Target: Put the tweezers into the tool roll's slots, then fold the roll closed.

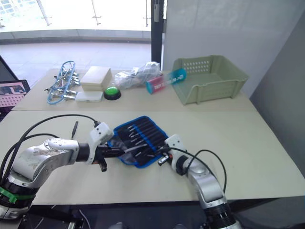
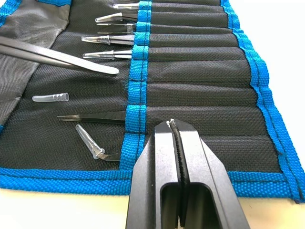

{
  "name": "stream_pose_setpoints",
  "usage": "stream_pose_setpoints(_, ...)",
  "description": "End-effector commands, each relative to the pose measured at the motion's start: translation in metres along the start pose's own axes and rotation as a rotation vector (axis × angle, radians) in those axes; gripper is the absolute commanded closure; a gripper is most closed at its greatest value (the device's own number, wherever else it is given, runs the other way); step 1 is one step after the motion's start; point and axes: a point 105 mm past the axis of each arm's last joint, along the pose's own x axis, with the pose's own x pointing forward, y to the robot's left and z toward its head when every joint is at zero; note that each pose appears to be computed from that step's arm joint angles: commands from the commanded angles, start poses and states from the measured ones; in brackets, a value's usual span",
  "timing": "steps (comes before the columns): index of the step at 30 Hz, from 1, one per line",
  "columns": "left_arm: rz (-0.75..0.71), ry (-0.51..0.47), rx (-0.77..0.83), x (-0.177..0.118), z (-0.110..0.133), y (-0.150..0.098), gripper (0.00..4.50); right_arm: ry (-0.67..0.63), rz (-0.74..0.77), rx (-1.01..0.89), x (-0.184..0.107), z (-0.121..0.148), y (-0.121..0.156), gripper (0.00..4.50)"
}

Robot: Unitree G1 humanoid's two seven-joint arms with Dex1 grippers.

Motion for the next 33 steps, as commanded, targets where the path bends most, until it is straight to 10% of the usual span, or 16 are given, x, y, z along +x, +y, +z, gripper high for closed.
stream_pose_setpoints(1, 0.017, 0.03, 0.034, 0.002, 0.003, 0.004, 4.49, 0.133, -0.018, 0.049, -0.002, -0.038, 0.002, 4.5)
stream_pose_setpoints(33, 0.035, 0.028, 0.116, 0.05, 0.028, 0.013, 4.49, 0.123, -0.013, 0.061, -0.001, -0.035, 0.008, 4.5)
